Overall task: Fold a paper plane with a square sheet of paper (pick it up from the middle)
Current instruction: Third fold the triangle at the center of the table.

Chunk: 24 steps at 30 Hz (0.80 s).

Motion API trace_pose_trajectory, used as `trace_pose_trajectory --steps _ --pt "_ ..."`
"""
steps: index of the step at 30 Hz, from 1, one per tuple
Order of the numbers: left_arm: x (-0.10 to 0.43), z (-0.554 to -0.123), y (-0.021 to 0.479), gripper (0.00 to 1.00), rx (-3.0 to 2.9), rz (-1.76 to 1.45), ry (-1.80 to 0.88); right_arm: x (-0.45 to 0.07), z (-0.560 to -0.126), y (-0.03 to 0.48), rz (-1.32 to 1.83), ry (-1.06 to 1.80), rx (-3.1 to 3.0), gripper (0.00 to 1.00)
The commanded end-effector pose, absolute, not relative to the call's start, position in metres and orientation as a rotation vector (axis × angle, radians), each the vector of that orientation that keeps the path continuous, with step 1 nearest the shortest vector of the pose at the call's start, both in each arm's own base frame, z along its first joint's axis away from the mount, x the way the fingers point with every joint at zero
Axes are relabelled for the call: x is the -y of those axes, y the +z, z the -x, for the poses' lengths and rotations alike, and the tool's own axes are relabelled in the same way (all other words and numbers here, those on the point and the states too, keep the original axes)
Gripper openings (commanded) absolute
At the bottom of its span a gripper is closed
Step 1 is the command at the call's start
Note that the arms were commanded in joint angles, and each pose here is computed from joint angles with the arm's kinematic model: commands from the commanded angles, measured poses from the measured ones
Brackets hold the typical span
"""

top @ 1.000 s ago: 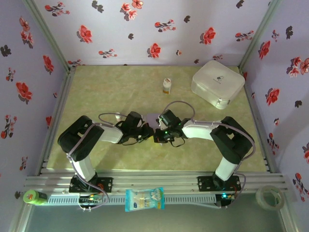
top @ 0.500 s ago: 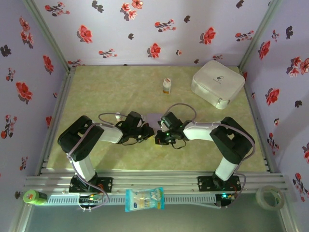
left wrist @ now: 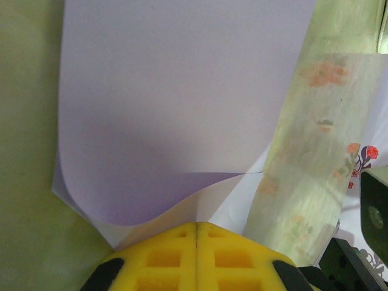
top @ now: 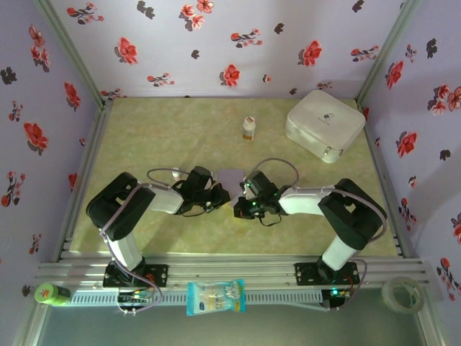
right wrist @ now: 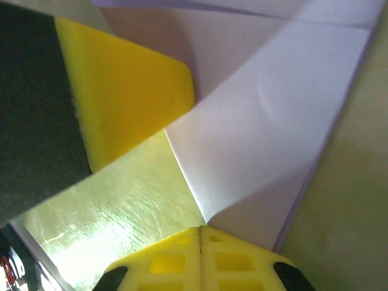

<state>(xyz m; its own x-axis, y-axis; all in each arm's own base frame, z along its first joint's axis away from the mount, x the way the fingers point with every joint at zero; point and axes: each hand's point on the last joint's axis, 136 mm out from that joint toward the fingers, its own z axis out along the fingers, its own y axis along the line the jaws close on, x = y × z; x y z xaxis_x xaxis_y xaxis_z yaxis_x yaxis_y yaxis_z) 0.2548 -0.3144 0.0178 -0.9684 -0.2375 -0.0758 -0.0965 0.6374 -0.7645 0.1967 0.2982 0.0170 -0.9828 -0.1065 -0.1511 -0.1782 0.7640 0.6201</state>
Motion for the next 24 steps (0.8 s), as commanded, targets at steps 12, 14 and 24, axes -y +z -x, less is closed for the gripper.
trace_pose_trajectory --steps 12,14,24 --pt "0.294 -0.242 -0.01 0.0 -2.771 0.337 -1.099 -0.274 -0.174 0.047 0.06 1.126 -2.853 0.07" --pt "0.294 -0.242 -0.009 0.0 -2.765 0.339 -1.1 -0.278 -0.18 0.064 0.011 1.17 -2.811 0.09" --pt "0.296 -0.242 -0.009 0.0 -2.76 0.343 -1.105 -0.297 -0.21 0.054 -0.124 1.11 -2.879 0.03"
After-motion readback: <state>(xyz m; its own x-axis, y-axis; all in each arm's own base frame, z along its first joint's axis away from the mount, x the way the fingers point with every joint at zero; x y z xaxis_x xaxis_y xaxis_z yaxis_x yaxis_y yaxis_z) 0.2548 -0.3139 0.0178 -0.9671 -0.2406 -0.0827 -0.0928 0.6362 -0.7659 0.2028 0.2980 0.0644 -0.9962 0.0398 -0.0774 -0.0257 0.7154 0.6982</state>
